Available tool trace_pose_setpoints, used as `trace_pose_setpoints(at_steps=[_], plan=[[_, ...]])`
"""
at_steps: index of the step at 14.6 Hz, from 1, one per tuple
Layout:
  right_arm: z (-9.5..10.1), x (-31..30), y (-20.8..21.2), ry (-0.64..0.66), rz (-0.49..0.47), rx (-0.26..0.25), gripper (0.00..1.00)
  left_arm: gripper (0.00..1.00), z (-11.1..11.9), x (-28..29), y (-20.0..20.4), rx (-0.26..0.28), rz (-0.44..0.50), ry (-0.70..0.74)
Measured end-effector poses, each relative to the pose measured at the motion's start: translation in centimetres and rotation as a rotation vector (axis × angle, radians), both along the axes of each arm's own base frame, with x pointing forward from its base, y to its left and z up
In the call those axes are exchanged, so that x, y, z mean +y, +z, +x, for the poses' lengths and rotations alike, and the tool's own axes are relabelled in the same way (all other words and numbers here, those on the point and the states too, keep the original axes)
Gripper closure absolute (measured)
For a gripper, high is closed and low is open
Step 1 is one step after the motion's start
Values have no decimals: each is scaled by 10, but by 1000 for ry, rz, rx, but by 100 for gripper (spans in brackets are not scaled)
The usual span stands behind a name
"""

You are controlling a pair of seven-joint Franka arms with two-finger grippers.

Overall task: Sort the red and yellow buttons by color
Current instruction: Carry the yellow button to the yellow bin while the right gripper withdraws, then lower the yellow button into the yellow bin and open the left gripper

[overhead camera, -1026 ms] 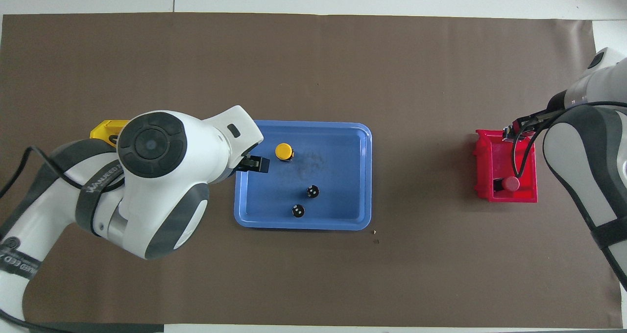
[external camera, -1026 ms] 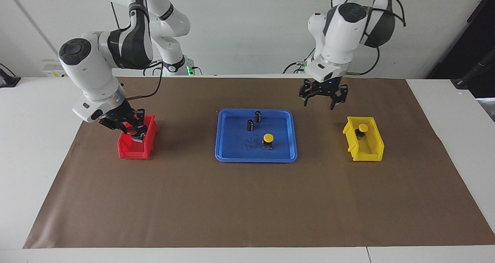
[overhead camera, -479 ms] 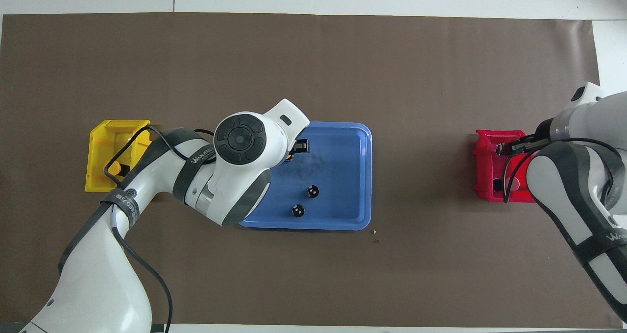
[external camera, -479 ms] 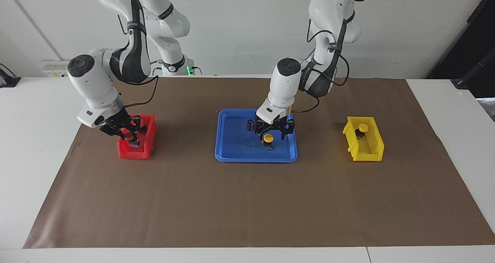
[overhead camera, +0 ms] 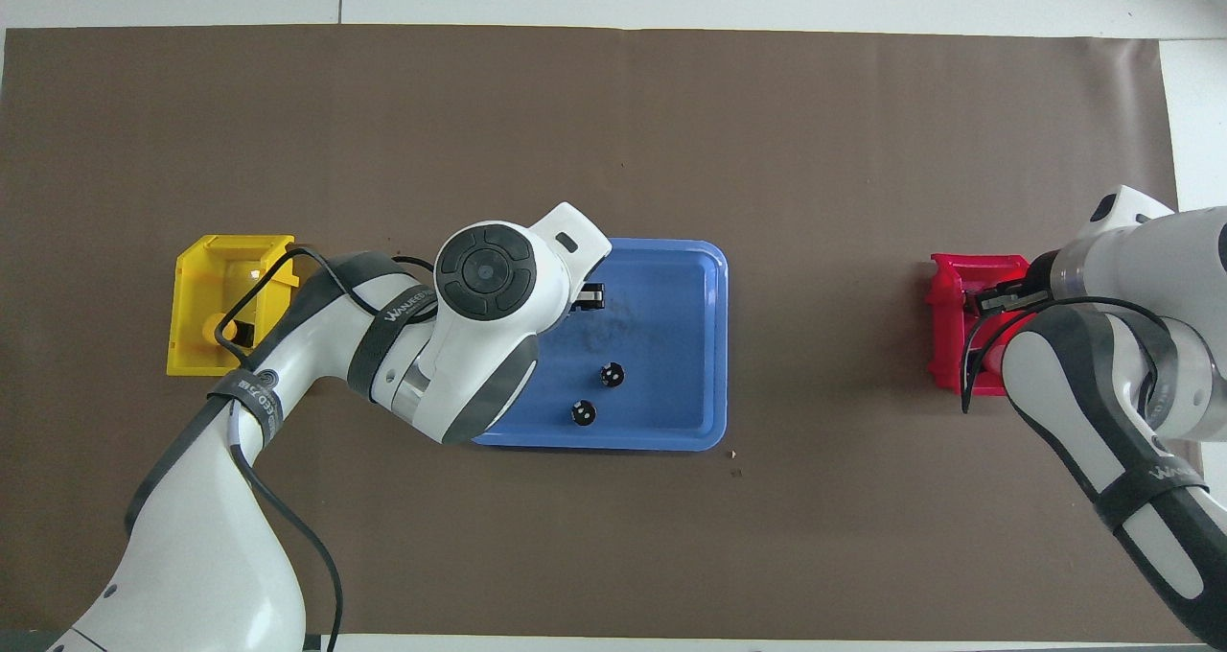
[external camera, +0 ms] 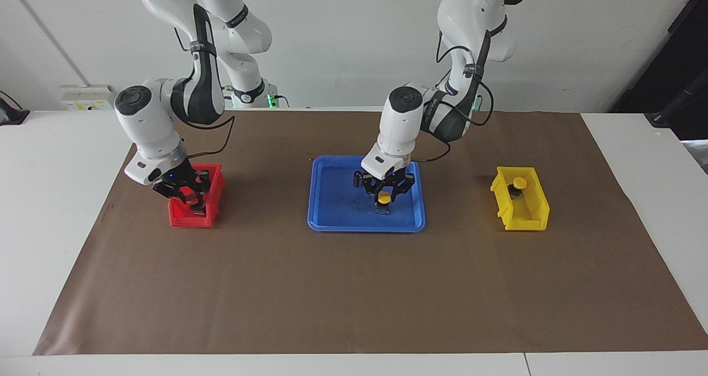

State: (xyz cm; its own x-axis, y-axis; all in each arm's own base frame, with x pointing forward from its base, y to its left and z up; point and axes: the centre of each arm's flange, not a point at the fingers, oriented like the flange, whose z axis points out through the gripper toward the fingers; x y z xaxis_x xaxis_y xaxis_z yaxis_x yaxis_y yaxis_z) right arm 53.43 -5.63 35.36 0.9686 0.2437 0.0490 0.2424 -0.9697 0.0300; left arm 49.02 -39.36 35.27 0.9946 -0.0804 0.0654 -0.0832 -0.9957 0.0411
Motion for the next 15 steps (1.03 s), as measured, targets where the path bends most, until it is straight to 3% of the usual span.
trace_pose_setpoints(at_steps=[1,4,5,6,8,11,15], plan=[[0,0,1,1,0,1,54,57,0,1,0,7,6,1],[1,0,16,2,4,43,22,57,4,4,5,9,10,11],[5,0,30,2,5,64,16,57,8,7,12,8,12,20],[10,-1,51,2,6,78,16,57,15,15,24,16,21,37],[21,-1,107,1,6,82,1,57,44,56,67,42,45,84],[19,10,194,-71,8,135,0,57,87,183,140,71,64,92],[12,12,241,-148,7,143,0,57,108,331,147,104,67,62]])
